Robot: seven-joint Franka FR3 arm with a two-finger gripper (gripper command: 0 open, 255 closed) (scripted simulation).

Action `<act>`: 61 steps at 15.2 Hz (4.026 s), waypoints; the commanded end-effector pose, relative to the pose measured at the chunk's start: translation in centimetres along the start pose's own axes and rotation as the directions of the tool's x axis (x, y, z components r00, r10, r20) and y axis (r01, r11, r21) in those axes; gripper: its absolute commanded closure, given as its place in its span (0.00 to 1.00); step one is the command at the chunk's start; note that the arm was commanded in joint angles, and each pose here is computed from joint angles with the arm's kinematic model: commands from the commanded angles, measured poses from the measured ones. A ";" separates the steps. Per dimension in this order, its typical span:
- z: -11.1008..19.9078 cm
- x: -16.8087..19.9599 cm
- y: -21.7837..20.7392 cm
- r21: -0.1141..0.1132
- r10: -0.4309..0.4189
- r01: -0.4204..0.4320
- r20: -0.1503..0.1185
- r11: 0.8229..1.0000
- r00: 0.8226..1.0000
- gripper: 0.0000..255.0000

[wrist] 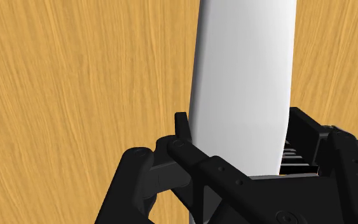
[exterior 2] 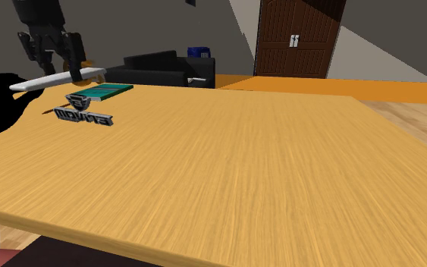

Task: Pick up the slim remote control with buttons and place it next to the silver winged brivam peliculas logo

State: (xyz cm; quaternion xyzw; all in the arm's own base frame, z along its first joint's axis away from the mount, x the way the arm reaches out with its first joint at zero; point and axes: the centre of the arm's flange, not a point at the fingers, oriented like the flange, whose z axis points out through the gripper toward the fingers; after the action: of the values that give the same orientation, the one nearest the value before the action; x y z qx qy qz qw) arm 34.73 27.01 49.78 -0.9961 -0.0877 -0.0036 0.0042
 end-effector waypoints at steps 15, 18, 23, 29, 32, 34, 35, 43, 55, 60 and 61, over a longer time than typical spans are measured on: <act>4.1 -4.3 -10.6 0.000 0.002 -0.002 0.000 1.000 1.000 1.00; 5.7 -4.3 -10.6 0.000 0.002 -0.002 0.000 1.000 1.000 1.00; 8.4 -4.3 -10.6 0.000 0.002 -0.002 0.000 1.000 1.000 1.00; 11.5 -4.4 -10.6 0.000 0.002 -0.002 0.000 1.000 1.000 1.00; 13.1 -4.4 -10.6 0.000 0.002 -0.002 0.000 1.000 1.000 1.00; 14.2 -4.4 -10.6 0.000 0.002 -0.002 0.000 1.000 1.000 1.00; 14.7 -4.4 -10.6 0.000 0.002 -0.002 0.000 1.000 1.000 1.00; 15.8 -4.4 -10.6 0.000 0.002 -0.002 0.000 1.000 1.000 1.00; 10.8 -4.4 -10.6 0.000 0.002 -0.002 0.000 1.000 1.000 0.00; 10.8 -4.4 -10.6 0.000 0.002 -0.002 0.000 1.000 1.000 0.00; 10.8 -4.4 -10.6 0.000 0.002 -0.002 0.000 1.000 1.000 0.00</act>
State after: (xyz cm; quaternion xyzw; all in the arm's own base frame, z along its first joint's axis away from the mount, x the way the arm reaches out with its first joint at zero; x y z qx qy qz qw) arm 28.63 36.73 39.03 -0.9962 -0.0869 -0.0036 0.0043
